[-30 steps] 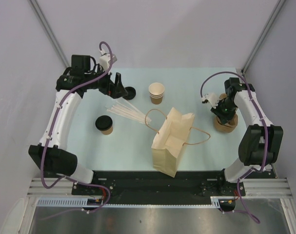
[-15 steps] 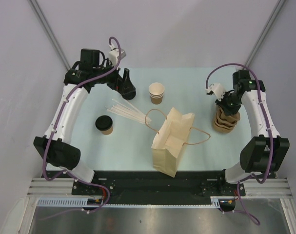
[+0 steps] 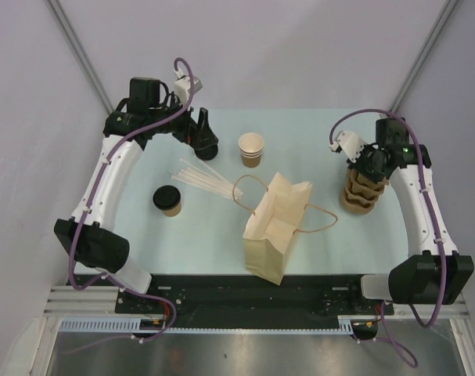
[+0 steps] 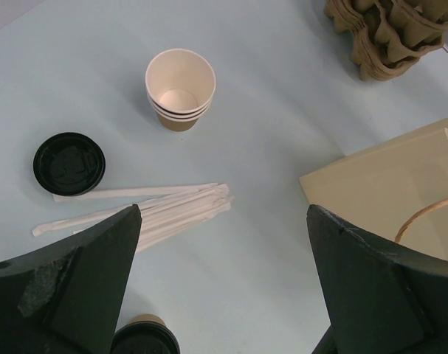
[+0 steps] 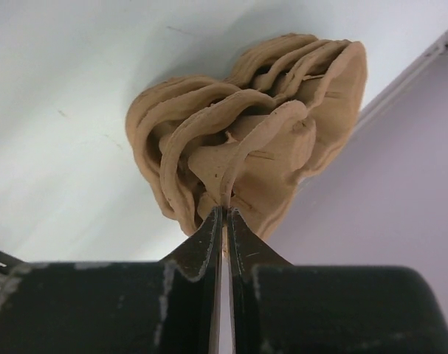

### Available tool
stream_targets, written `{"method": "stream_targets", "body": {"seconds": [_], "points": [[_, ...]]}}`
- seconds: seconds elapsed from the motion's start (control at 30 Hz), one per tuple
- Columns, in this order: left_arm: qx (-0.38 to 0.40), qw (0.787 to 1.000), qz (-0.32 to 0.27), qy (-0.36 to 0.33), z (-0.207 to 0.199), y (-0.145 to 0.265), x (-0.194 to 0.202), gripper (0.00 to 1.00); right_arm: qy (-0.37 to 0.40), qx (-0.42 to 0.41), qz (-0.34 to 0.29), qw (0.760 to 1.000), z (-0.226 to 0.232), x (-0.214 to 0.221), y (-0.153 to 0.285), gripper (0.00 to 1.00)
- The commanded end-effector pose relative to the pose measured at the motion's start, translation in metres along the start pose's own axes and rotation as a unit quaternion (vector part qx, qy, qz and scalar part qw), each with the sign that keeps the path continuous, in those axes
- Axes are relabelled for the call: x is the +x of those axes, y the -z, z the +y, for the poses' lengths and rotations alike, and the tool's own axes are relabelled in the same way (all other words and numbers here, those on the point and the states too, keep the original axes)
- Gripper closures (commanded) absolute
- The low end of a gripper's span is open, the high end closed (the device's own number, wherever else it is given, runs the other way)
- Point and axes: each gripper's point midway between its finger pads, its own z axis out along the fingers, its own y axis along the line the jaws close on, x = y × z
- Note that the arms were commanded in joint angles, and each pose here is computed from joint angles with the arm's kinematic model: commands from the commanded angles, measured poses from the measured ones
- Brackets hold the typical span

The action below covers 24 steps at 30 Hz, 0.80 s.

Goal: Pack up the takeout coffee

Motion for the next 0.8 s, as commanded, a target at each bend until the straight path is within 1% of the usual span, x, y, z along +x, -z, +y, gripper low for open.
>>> {"method": "stream_targets", "body": {"seconds": [0.0,0.03,0.1,0.13,0.2,0.23,0.27,0.3,0.33,0.4,0.47,0.77], "points": [[0.003,1.000,-0.013,-0.003,-0.005,0.000,-0.006,0.00,0.025,0.049,-0.016,0.998,-0.014,-0.005,0.009,1.00],[0.004,1.000,-0.013,-0.002,-0.004,-0.001,-0.005,0.00,0.032,0.017,0.009,0.999,0.004,0.007,0.001,1.00],[0.005,1.000,-0.011,-0.002,-0.004,-0.003,-0.003,0.00,0.057,0.031,0.021,0.998,0.009,0.008,-0.006,1.00],[0.004,1.000,-0.011,-0.002,-0.003,-0.003,-0.003,0.00,0.073,0.021,0.026,0.997,0.018,0.014,-0.014,1.00],[0.004,1.000,-0.011,-0.002,-0.003,-0.003,-0.002,0.01,0.092,0.047,0.052,0.993,0.019,0.024,-0.021,1.00],[0.001,1.000,-0.012,-0.004,-0.002,-0.003,-0.003,0.01,0.106,0.082,0.032,0.991,0.009,0.018,-0.017,1.00],[0.000,1.000,-0.013,-0.004,-0.003,-0.002,-0.003,0.01,0.115,0.062,0.043,0.990,0.024,0.026,-0.028,1.00],[0.001,1.000,-0.012,-0.004,-0.002,-0.003,-0.002,0.00,0.126,0.072,0.054,0.988,0.026,0.026,-0.029,1.00],[-0.001,1.000,-0.014,-0.005,-0.003,-0.002,-0.004,0.00,0.121,0.122,0.032,0.985,0.011,0.016,-0.024,1.00],[-0.001,1.000,-0.015,-0.004,-0.003,-0.002,-0.004,0.00,0.127,0.158,0.036,0.979,0.004,0.015,-0.020,1.00],[-0.002,1.000,-0.014,-0.004,-0.002,-0.002,-0.004,0.00,0.124,0.192,0.012,0.973,-0.002,0.000,-0.008,1.00],[0.000,1.000,-0.015,-0.006,-0.001,-0.003,-0.010,0.00,0.120,0.211,-0.016,0.970,0.006,-0.003,0.021,1.00]]}}
